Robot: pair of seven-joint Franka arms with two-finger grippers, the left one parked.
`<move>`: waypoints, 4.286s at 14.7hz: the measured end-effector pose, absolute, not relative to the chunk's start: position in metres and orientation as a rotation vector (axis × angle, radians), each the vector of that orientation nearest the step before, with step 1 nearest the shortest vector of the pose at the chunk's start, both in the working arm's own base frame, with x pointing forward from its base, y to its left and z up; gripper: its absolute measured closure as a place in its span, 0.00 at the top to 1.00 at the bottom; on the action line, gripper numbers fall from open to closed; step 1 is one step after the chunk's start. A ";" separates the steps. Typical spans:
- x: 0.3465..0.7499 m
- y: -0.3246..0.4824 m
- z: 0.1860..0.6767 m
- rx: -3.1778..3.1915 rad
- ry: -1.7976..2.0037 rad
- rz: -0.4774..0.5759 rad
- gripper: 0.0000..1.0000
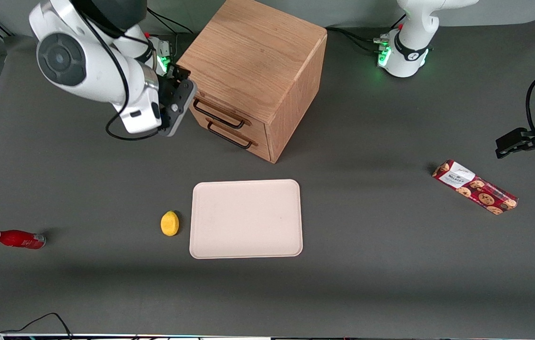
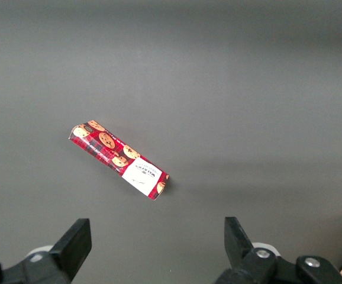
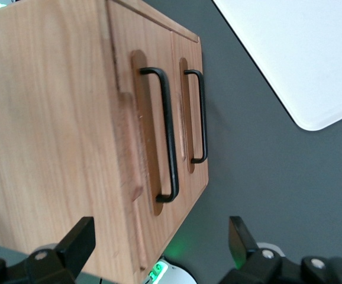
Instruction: Open upper drawer
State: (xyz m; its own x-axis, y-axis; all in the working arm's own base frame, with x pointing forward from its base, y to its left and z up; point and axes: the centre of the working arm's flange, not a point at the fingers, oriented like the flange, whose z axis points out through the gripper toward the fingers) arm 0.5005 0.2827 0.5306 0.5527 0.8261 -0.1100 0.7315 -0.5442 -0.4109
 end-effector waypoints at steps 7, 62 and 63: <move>0.510 0.291 0.456 -2.456 -1.221 0.463 1.00; 0.635 0.198 0.390 -2.554 -1.170 0.150 1.00; 0.640 0.193 0.391 -2.560 -1.173 0.140 1.00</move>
